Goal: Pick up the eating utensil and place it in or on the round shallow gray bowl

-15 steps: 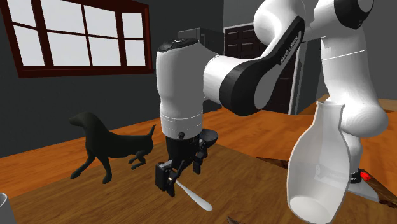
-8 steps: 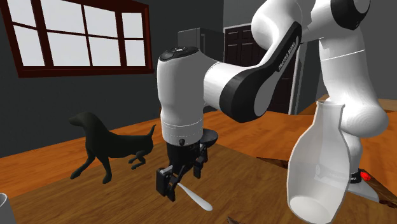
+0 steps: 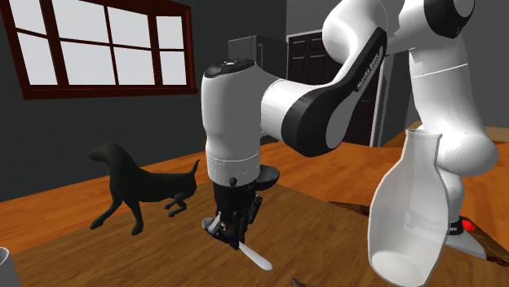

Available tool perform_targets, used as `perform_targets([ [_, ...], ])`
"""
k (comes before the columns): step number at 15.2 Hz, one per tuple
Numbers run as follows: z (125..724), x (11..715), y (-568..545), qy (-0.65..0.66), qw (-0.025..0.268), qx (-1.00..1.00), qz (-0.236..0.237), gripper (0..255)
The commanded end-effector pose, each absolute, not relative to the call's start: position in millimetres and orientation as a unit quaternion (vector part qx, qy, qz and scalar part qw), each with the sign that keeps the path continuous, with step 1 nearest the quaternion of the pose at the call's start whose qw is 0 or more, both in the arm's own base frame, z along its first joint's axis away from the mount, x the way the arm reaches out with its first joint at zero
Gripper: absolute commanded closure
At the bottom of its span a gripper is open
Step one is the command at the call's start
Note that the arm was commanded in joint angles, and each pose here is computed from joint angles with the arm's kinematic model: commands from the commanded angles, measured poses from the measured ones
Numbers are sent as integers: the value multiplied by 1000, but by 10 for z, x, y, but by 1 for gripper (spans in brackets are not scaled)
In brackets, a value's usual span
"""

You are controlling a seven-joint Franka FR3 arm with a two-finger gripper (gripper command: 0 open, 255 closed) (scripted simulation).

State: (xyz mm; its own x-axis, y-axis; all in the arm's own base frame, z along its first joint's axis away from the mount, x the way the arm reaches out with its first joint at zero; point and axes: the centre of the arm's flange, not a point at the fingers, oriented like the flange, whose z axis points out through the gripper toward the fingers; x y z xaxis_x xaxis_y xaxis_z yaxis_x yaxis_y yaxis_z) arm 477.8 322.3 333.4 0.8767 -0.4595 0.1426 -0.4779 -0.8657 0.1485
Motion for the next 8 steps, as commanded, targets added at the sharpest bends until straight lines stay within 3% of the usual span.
perform_targets([
  [1, 3326, 4780, 3215, -243, 91, 964, 51, 255],
  [8, 3538, 4777, 3217, -243, 91, 964, 51, 255],
])
